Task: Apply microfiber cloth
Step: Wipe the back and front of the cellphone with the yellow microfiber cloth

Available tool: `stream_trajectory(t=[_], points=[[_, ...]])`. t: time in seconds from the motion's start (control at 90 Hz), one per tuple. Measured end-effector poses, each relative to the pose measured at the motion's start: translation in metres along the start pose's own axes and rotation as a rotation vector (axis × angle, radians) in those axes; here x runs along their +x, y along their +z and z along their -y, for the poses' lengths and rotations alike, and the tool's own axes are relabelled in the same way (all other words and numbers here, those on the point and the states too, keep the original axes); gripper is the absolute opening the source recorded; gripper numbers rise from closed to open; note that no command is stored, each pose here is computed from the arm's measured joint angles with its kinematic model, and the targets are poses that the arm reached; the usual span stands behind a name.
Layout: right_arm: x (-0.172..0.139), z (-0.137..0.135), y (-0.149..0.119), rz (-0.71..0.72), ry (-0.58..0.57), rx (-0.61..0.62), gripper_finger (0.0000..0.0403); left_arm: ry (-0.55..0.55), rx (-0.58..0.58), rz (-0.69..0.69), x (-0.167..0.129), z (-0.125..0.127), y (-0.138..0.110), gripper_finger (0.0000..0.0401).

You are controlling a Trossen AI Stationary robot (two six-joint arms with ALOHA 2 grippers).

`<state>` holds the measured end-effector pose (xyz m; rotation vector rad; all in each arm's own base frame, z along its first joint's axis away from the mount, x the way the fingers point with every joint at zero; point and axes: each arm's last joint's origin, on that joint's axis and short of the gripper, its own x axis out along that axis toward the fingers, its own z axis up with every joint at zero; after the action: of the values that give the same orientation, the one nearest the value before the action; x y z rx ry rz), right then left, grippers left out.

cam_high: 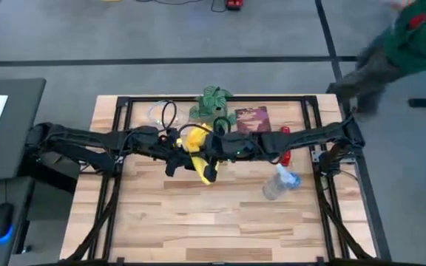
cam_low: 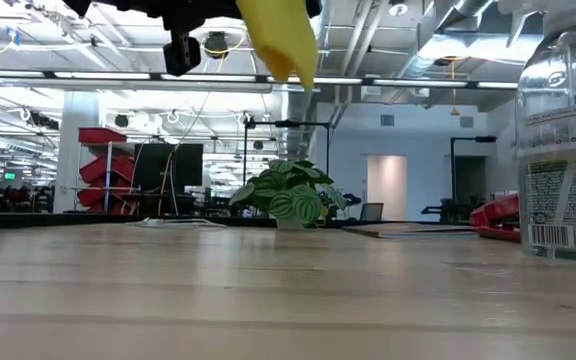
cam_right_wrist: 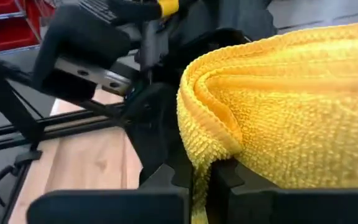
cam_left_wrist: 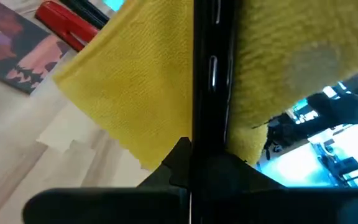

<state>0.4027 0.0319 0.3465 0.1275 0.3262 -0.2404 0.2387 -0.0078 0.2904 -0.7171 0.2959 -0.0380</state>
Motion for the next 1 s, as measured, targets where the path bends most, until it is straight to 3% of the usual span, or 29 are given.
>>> stream_trajectory(t=[0.189,0.344,0.522,0.633,1.0], points=[[-0.013,0.008,0.015,0.115,-0.196,0.032,0.0,0.0,-0.011,0.003,0.0,0.001,0.0,0.0004],[-0.019,0.003,0.017,0.094,-0.114,0.024,0.0,-0.018,-0.007,-0.013,0.0,0.002,-0.001,0.0004],[-0.009,-0.014,-0.007,-0.065,0.018,-0.008,0.0,-0.019,0.0,-0.005,0.0,0.002,-0.001,0.0004],[-0.004,-0.019,-0.013,-0.078,0.046,-0.009,0.0,-0.018,0.001,-0.008,0.0,0.002,-0.001,0.0004],[0.002,0.007,0.012,0.14,-0.134,0.12,0.0,0.0,-0.008,0.001,0.0,0.003,-0.002,0.0004]])
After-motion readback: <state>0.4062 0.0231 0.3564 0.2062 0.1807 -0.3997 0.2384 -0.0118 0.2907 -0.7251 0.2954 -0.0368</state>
